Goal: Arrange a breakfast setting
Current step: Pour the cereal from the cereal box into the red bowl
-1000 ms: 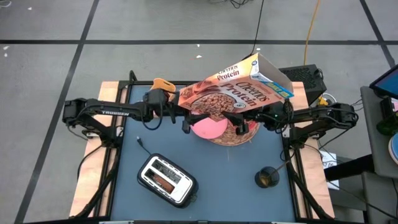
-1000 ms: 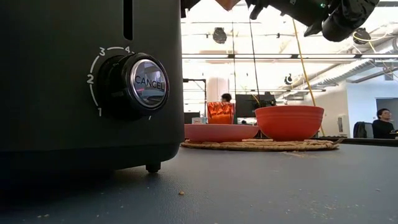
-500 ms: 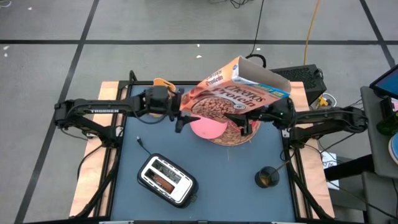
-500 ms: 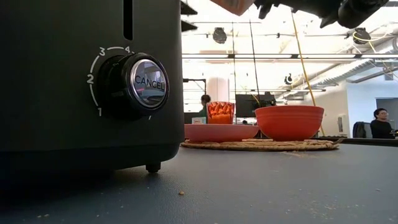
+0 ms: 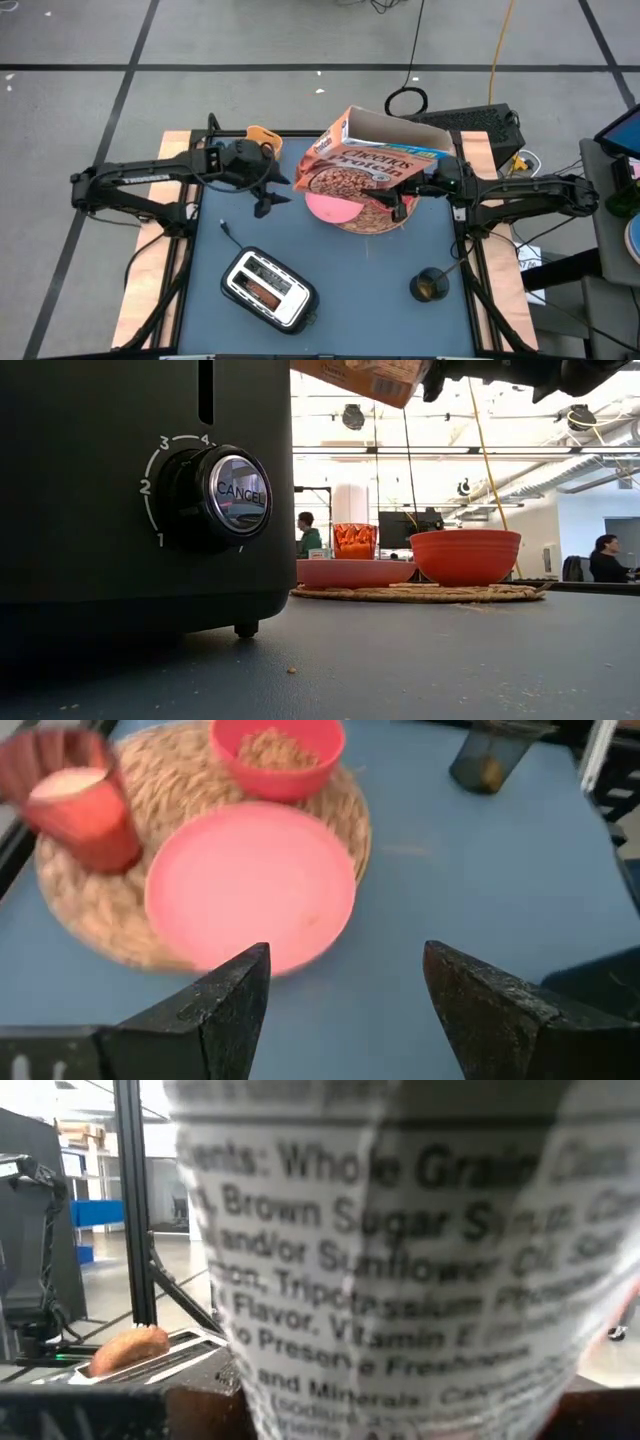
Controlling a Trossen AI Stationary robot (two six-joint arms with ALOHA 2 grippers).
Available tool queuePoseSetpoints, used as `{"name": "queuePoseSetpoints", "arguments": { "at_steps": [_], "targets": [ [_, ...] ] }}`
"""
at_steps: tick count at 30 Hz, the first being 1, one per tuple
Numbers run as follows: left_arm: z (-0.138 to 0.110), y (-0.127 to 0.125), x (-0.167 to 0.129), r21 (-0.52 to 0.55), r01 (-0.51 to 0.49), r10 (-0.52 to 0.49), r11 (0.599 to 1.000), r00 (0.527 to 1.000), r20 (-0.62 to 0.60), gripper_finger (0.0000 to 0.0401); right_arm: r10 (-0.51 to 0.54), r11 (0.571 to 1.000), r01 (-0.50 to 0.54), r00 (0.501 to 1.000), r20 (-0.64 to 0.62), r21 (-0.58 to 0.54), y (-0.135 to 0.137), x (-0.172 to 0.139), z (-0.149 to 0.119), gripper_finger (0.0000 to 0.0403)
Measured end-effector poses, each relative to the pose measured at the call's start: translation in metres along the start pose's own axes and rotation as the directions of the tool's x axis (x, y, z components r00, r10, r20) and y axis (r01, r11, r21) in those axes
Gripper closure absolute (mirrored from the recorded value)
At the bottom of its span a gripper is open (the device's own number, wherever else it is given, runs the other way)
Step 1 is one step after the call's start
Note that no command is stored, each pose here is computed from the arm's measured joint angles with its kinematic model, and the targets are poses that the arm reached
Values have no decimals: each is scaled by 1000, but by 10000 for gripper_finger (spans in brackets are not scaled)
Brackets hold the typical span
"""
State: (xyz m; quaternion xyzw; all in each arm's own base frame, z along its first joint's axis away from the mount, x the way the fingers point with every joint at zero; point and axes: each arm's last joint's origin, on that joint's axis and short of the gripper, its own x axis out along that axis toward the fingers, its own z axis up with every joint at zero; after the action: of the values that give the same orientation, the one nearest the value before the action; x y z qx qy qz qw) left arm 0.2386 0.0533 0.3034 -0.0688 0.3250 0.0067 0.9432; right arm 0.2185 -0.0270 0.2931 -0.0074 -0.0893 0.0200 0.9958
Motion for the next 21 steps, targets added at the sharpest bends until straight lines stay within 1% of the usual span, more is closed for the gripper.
{"name": "queuePoseSetpoints", "arguments": {
  "at_steps": [3,6,9,12,18,21],
  "targets": [
    [-3,-1,-14,-6,-26,26,1000,1000,-7,135,14,1000,-13,999,-44,13,4,0,-4,207],
    [-6,0,-25,-11,-63,63,998,998,-5,135,43,999,-42,997,-61,23,10,0,-6,207],
    [-5,-1,-36,-12,-95,96,995,995,29,135,86,996,-83,994,-68,43,19,2,-7,207],
    [-4,-1,-42,-21,-105,106,994,993,55,135,123,991,-119,989,-78,57,31,5,-10,207],
    [-4,-1,-44,-83,-101,106,991,992,61,135,52,998,-47,992,-114,43,57,13,-22,207],
    [-4,-1,-44,-111,-99,106,989,993,61,135,47,998,-42,991,-123,46,71,18,-29,207]
  ]
}}
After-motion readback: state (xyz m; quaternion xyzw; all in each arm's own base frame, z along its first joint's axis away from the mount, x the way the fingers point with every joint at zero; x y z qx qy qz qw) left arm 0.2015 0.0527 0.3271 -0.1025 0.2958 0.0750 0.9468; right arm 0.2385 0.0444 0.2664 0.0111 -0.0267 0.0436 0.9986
